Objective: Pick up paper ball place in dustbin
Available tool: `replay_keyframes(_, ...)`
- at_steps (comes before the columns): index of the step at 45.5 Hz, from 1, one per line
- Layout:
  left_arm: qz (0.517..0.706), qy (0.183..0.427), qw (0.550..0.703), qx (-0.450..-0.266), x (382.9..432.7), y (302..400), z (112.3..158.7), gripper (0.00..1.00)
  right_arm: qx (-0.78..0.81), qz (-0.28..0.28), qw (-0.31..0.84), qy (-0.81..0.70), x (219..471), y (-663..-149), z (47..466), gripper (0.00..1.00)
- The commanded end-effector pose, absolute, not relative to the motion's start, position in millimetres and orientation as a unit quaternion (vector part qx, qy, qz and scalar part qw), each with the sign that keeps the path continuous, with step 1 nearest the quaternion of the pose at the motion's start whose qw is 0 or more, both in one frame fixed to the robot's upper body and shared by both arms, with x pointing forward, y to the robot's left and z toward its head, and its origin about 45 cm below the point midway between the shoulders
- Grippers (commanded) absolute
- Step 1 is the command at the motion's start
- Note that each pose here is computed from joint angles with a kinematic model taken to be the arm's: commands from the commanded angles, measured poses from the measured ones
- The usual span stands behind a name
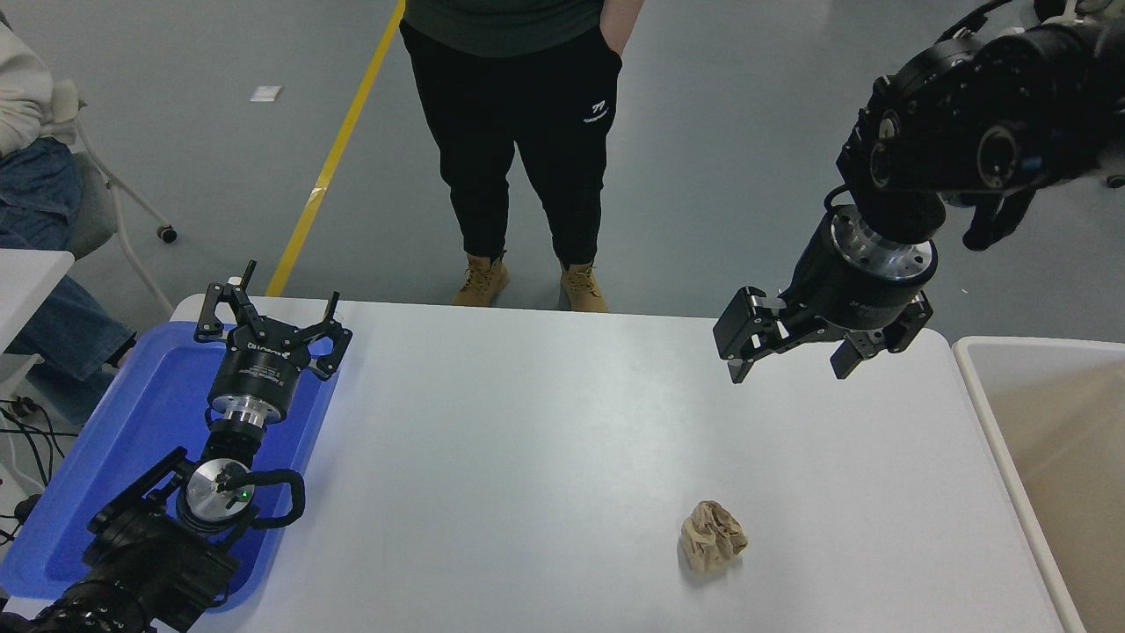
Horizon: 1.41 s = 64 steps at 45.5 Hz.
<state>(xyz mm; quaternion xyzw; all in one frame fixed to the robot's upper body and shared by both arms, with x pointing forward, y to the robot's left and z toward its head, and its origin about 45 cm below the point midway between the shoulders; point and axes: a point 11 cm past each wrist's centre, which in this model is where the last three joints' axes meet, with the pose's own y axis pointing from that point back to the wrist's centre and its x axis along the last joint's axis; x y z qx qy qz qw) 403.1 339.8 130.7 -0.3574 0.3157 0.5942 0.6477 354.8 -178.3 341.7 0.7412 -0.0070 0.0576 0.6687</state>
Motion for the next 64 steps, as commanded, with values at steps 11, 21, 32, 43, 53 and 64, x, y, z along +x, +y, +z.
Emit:
replay_keyframes(11, 0.594, 0.316, 0.648, -0.357, 403.1, 339.5, 130.6, 1.0, 0.767, 0.044, 0.639, -0.024, 360, -175, 279, 1.0)
replay_keyframes(21, 0.594, 0.316, 0.648, -0.357, 403.1, 339.5, 130.6, 1.0, 0.78, 0.037, 0.624, -0.027, 352, -170, 247, 1.0)
replay_keyframes(32, 0.594, 0.316, 0.648, -0.357, 403.1, 339.5, 130.6, 1.0, 0.792, 0.047, 0.606, -0.047, 346, -163, 215, 1.0)
replay_keyframes(43, 0.593, 0.316, 0.649, -0.357, 403.1, 339.4, 130.8, 1.0, 0.791, 0.047, 0.608, -0.049, 335, -169, 187, 1.0)
replay_keyframes(53, 0.593, 0.316, 0.649, -0.357, 403.1, 339.4, 130.8, 1.0, 0.792, 0.029, 0.608, -0.042, 318, -175, 158, 1.0)
replay_keyframes(64, 0.593, 0.316, 0.649, -0.357, 403.1, 339.4, 130.8, 1.0, 0.793, 0.026, 0.607, -0.039, 308, -177, 137, 1.0)
